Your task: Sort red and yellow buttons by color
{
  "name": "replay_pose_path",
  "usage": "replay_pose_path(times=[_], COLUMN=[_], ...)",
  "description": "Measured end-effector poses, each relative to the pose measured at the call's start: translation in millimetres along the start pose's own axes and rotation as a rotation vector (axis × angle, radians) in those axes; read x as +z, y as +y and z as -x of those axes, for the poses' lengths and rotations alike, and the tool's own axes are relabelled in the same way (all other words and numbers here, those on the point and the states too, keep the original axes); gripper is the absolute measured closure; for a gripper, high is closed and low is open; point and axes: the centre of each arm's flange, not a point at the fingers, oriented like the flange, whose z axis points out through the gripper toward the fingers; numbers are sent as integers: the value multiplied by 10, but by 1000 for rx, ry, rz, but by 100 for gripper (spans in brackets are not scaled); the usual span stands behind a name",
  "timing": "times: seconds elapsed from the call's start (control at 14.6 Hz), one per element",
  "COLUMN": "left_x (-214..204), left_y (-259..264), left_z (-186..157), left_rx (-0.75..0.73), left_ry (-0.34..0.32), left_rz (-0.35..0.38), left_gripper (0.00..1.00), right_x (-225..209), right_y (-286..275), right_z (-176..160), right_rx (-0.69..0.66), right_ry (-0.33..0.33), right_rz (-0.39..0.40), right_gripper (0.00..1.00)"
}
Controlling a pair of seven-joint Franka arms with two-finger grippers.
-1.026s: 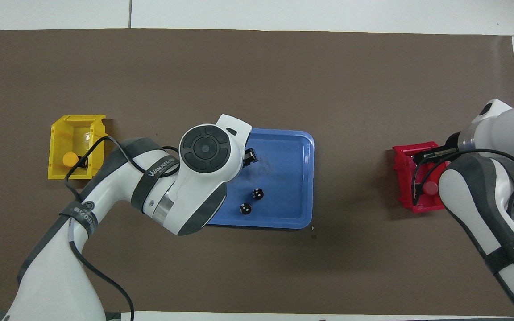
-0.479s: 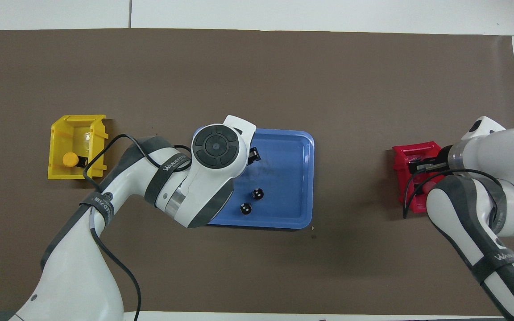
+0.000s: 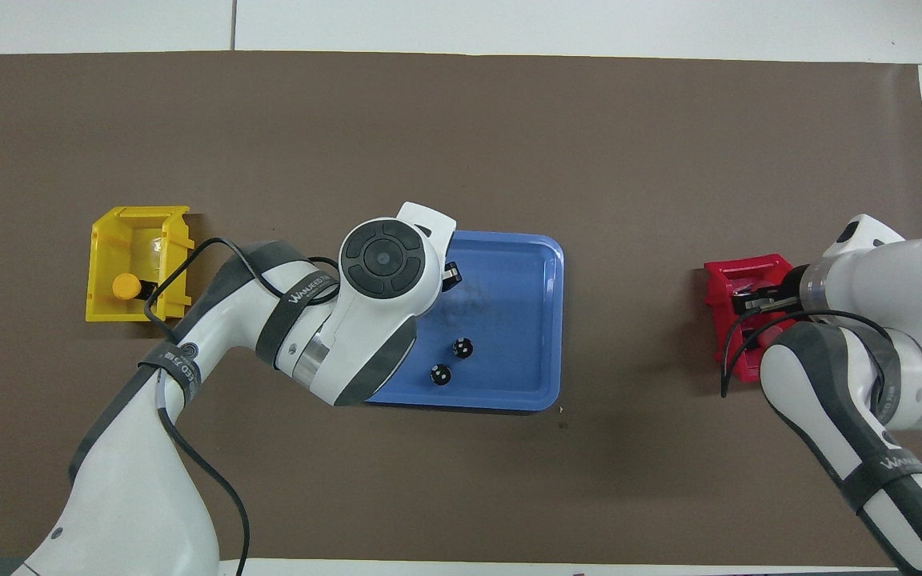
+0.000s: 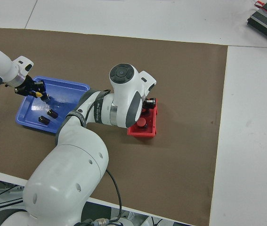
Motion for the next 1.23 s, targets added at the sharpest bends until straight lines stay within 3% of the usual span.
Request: replay_pose_path(times=[0.21, 0.48, 0.82, 1.23], left_x=[-307, -1158, -1752, -1853], left_y=[-11, -331, -1566, -2850], left_z=[-166, -533, -1340, -2059], left_rx=[-32, -92, -33, 74], left_ry=[-17, -46, -81, -101], left_rz=[-28, -70, -73, -49], left_gripper=[59, 59, 59, 59], right_x=[-319, -1202, -2170, -2996], right_y=[108, 132, 127, 275], right_z=[-158, -478, -554, -466], right_rx=[-4, 9, 134, 210], right_ry=[-36, -64, -90, -101], right_rz=[-9, -17, -17, -4], right_gripper=[38, 1, 0, 0])
